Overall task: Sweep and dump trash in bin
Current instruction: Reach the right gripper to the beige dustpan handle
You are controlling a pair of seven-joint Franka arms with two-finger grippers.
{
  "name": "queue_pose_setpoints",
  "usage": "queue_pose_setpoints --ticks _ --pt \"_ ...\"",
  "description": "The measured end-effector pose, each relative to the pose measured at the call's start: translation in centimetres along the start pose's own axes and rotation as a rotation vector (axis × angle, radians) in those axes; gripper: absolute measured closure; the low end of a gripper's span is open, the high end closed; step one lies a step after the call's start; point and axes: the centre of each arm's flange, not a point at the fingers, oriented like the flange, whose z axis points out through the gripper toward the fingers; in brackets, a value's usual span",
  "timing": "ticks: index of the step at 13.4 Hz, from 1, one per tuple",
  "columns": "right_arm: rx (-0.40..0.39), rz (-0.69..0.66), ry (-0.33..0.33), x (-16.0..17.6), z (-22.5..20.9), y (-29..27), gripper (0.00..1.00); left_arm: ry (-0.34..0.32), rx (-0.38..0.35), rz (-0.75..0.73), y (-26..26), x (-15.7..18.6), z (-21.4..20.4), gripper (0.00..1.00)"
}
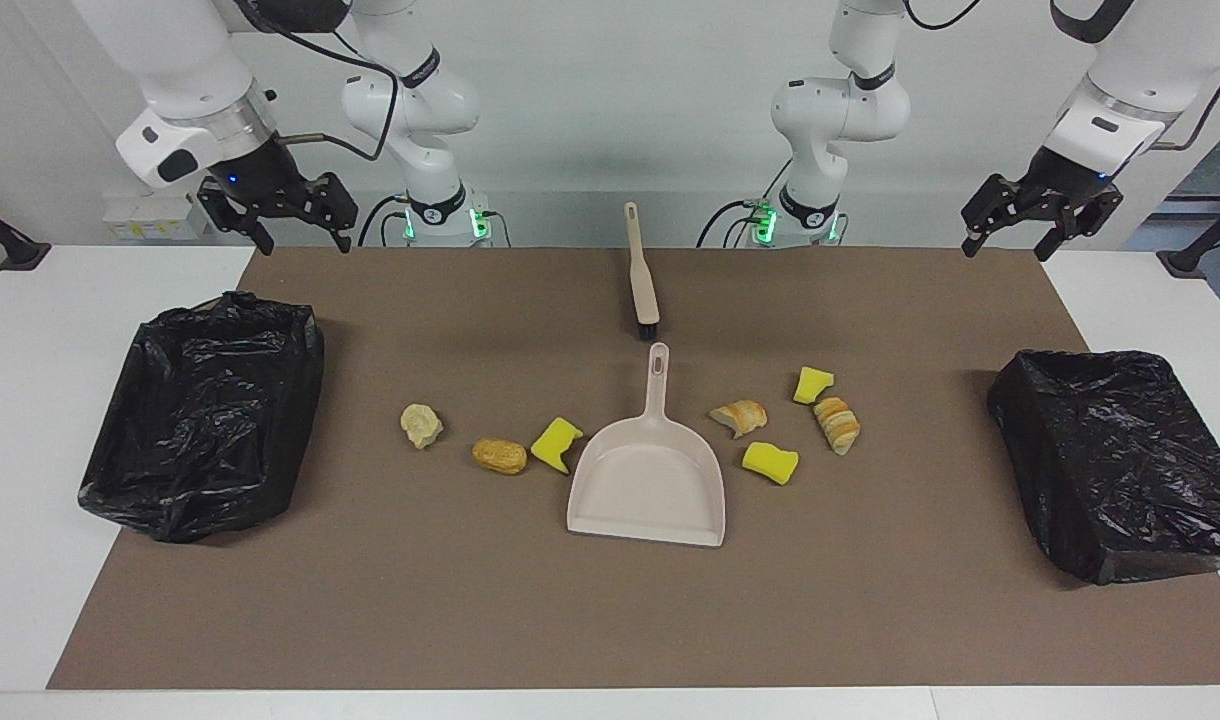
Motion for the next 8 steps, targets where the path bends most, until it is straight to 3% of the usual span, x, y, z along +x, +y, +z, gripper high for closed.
queue_pose_setpoints --ticks 5,8 --pt "0.003 0.057 0.023 2.8 4.2 -9.6 0.00 -0.016 0.000 0.026 1.6 0.0 0.2 0.00" --pt "0.009 0.104 0.042 4.0 7.7 -16.1 0.00 -0.062 -0.002 0.064 6.5 -0.6 2.0 0.00"
